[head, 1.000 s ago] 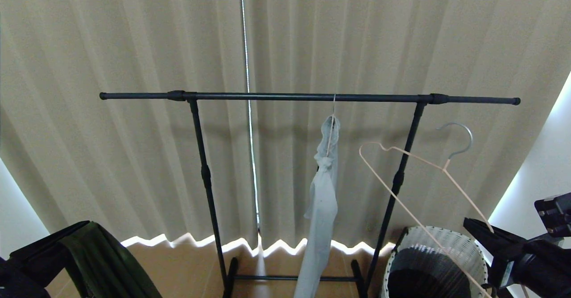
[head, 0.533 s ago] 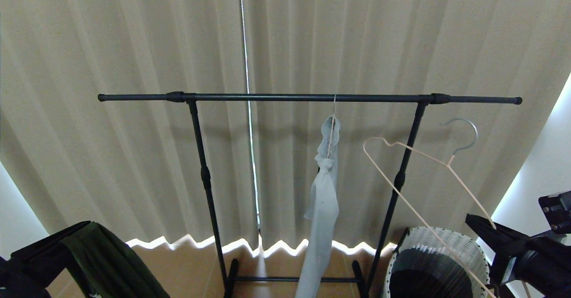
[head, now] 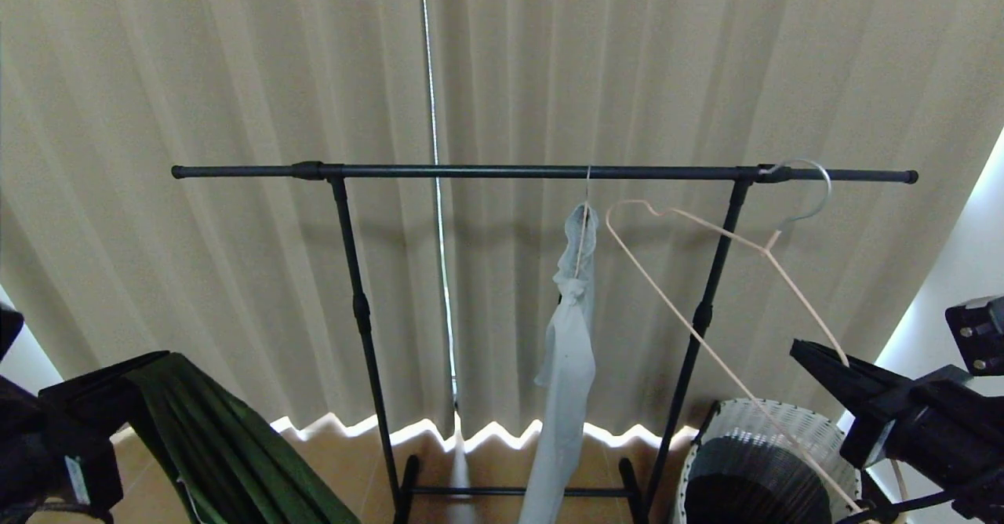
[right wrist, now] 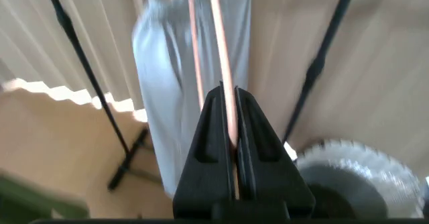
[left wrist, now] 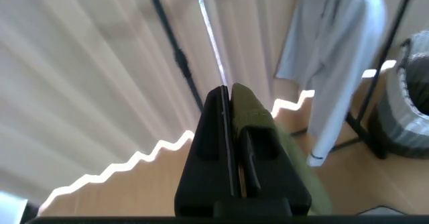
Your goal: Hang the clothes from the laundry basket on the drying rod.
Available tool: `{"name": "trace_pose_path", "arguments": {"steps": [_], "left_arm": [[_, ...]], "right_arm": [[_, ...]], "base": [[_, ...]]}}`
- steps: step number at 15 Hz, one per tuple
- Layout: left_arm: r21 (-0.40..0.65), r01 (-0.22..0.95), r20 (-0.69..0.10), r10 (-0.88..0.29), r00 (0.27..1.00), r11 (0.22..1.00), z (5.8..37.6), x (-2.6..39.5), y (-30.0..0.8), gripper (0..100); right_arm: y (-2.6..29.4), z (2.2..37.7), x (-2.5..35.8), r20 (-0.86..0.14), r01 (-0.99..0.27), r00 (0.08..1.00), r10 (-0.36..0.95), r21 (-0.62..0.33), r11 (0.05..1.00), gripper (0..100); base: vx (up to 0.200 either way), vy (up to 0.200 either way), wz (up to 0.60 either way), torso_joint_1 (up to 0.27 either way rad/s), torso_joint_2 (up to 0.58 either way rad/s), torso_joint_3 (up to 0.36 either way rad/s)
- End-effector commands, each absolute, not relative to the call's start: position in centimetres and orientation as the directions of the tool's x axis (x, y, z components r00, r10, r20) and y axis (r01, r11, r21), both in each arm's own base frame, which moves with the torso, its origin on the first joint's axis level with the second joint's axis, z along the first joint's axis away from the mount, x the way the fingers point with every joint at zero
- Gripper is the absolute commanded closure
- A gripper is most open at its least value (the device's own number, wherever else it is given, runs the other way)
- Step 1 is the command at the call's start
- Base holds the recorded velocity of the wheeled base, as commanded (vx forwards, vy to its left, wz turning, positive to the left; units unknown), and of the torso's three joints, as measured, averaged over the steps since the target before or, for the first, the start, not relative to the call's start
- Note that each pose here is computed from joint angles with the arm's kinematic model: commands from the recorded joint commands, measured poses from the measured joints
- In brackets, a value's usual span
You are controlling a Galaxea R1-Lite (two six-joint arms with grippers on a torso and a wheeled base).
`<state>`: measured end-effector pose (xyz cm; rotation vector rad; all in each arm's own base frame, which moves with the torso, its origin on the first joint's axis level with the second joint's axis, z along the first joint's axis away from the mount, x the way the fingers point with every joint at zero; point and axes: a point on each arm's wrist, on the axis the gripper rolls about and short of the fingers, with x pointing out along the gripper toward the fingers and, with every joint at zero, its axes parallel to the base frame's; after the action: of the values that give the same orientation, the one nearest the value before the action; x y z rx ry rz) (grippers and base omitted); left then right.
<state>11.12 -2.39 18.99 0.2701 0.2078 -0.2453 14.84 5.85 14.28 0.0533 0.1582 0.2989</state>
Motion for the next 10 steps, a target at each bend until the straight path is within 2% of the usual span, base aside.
{"name": "trace_pose_path", "arguments": {"steps": [1, 4, 10], "left_arm": [[0.209, 0.255, -0.283, -0.191, 0.940, 0.944, 20.4, 14.3, -3.1, 100], [0.181, 0.232, -0.326, -0.164, 0.931, 0.956, 21.1, 17.5, -5.0, 100], [0.037, 0.116, -0.323, -0.098, 0.942, 0.993, 22.5, 23.6, -10.0, 100]], "right_arm": [[7.1, 15.3, 15.3, -0.116, -0.371, 0.918, 0.378, 0.082, 0.925, 100], [9.3, 14.9, 15.4, -0.145, -0.468, 0.867, 0.477, 0.094, 0.879, 100], [13.5, 14.2, 13.5, -0.187, -0.621, 0.717, 0.671, 0.265, 0.737, 100]], "base": [[0.000, 0.000, 0.00, 0.000, 0.00, 0.000], [0.000, 0.000, 0.00, 0.000, 0.00, 0.000], [0.000, 0.000, 0.00, 0.000, 0.00, 0.000]]}}
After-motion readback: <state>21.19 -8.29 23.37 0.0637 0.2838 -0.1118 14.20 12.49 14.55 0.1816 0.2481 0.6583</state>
